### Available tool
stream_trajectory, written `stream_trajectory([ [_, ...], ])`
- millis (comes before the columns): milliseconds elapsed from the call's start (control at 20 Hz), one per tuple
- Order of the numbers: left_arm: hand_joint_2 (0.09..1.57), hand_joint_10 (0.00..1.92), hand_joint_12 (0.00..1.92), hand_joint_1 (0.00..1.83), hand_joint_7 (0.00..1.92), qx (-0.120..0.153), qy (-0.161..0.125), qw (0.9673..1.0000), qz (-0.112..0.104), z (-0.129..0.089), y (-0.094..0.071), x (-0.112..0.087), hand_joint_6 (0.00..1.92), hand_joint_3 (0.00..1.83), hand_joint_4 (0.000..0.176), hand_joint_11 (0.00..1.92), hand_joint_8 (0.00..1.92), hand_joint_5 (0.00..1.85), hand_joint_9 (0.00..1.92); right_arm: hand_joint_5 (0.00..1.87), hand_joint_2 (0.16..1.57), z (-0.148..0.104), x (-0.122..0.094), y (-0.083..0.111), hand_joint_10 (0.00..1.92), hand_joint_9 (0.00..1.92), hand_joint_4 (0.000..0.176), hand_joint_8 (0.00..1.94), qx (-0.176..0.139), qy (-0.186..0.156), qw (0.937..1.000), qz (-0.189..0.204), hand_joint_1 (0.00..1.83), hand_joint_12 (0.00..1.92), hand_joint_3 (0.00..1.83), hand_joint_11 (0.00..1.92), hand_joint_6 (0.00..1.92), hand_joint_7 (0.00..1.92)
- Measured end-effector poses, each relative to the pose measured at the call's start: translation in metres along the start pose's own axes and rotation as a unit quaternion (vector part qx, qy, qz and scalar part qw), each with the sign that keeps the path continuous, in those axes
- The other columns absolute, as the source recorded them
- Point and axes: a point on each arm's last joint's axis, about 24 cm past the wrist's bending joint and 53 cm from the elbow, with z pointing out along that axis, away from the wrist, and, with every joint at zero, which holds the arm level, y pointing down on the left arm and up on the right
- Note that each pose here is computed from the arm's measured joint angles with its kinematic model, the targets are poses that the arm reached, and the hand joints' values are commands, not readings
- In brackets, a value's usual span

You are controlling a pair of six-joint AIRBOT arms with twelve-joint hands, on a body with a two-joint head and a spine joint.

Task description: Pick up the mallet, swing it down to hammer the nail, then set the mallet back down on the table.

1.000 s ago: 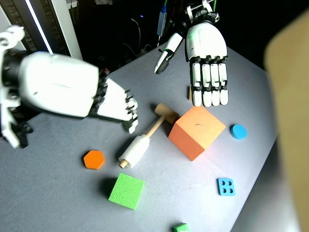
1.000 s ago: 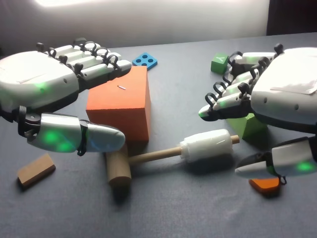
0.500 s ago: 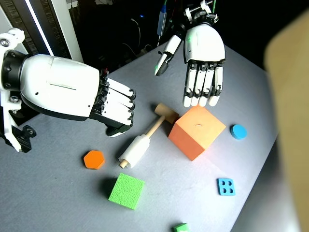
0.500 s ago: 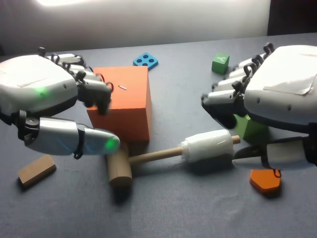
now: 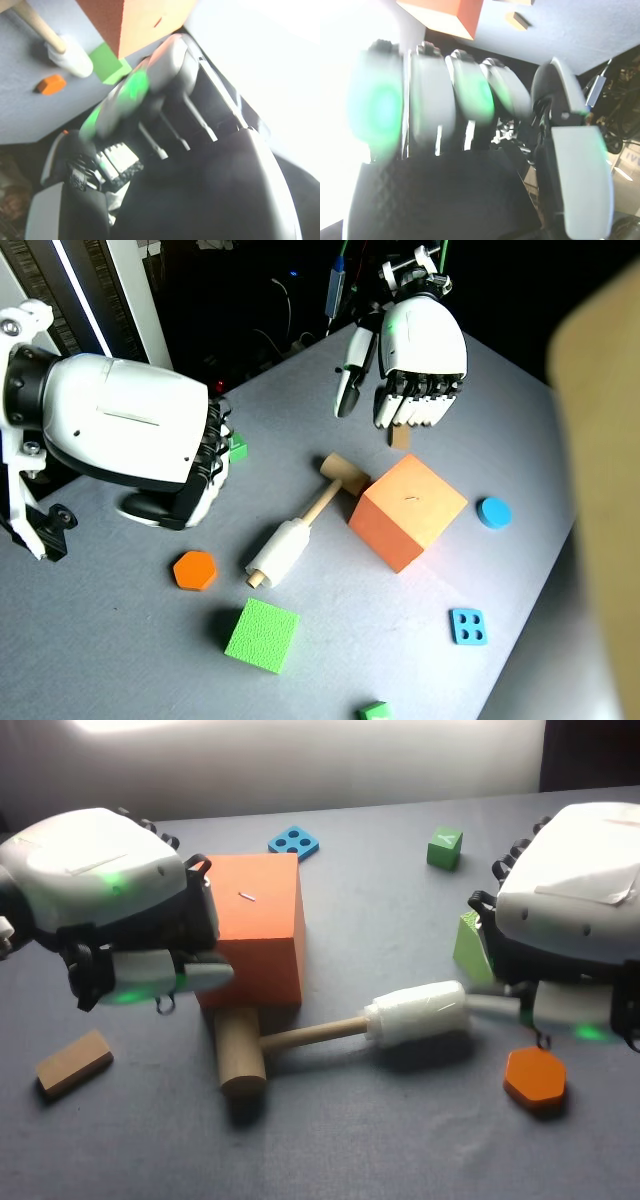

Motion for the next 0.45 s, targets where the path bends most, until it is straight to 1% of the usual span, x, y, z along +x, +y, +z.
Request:
stream_trajectory([
  [50, 1.4, 1.92, 1.92, 1.1, 1.53, 0.002, -0.001, 1.0, -0.001, 0.0, -0.002, 0.0, 1.92, 0.0, 0.176, 1.58, 1.92, 1.32, 1.58, 1.51, 1.55, 0.0, -0.003, 0.0, 1.92, 1.82, 0.092, 1.94, 0.0, -0.005, 1.0, 0.0, 0.84, 1.92, 0.0, 1.9, 1.92, 1.75],
  [100, 1.42, 1.92, 1.92, 1.06, 1.52, 0.004, 0.001, 1.0, -0.002, 0.0, -0.005, 0.002, 1.92, 0.01, 0.176, 1.57, 1.92, 1.29, 1.56, 1.49, 1.53, 0.0, -0.004, -0.001, 1.92, 1.8, 0.106, 1.94, 0.001, -0.008, 1.0, 0.001, 0.84, 1.92, 0.0, 1.88, 1.92, 1.72],
  [150, 1.42, 1.92, 1.92, 1.0, 1.52, 0.007, 0.002, 1.0, -0.003, 0.001, -0.007, 0.003, 1.92, 0.01, 0.176, 1.54, 1.92, 1.31, 1.55, 1.5, 1.52, 0.0, -0.006, -0.002, 1.92, 1.79, 0.116, 1.94, 0.002, -0.01, 0.9999, 0.002, 0.85, 1.92, 0.0, 1.87, 1.92, 1.71],
  [200, 1.43, 1.92, 1.92, 0.96, 1.51, 0.01, 0.003, 0.9999, -0.003, 0.001, -0.01, 0.005, 1.92, 0.02, 0.176, 1.52, 1.92, 1.31, 1.53, 1.52, 1.52, 0.0, -0.007, -0.005, 1.92, 1.8, 0.124, 1.94, 0.004, -0.011, 0.9999, 0.003, 0.85, 1.92, 0.0, 1.88, 1.92, 1.72],
  [250, 1.45, 1.92, 1.92, 0.83, 1.51, 0.01, 0.003, 0.9999, -0.004, 0.001, -0.01, 0.004, 1.92, 0.02, 0.176, 1.5, 1.92, 1.31, 1.53, 1.5, 1.52, 0.0, -0.007, -0.006, 1.92, 1.79, 0.131, 1.94, 0.005, -0.012, 0.9999, 0.003, 0.84, 1.92, 0.0, 1.87, 1.92, 1.7],
  [300, 1.46, 1.92, 1.92, 0.8, 1.5, 0.01, 0.002, 0.9999, -0.004, 0.001, -0.01, 0.004, 1.92, 0.03, 0.176, 1.49, 1.92, 1.29, 1.52, 1.5, 1.52, 0.0, -0.008, -0.009, 1.92, 1.78, 0.132, 1.94, 0.008, -0.013, 0.9999, 0.003, 0.84, 1.92, 0.0, 1.86, 1.92, 1.7],
  [400, 1.46, 1.92, 1.92, 0.84, 1.5, 0.013, 0.0, 0.9999, -0.005, 0.001, -0.012, 0.003, 1.92, 0.02, 0.176, 1.46, 1.92, 1.28, 1.51, 1.49, 1.49, 0.001, -0.009, -0.01, 1.92, 1.75, 0.143, 1.94, 0.009, -0.014, 0.9999, 0.003, 0.91, 1.92, 0.0, 1.84, 1.92, 1.67],
  [450, 1.46, 1.92, 1.92, 0.84, 1.5, 0.014, -0.002, 0.9999, -0.005, 0.001, -0.013, 0.002, 1.92, 0.02, 0.176, 1.47, 1.92, 1.3, 1.52, 1.48, 1.49, 0.002, -0.016, -0.01, 1.92, 1.74, 0.149, 1.94, 0.008, -0.03, 0.9995, 0.003, 0.92, 1.92, 0.0, 1.83, 1.92, 1.66],
])
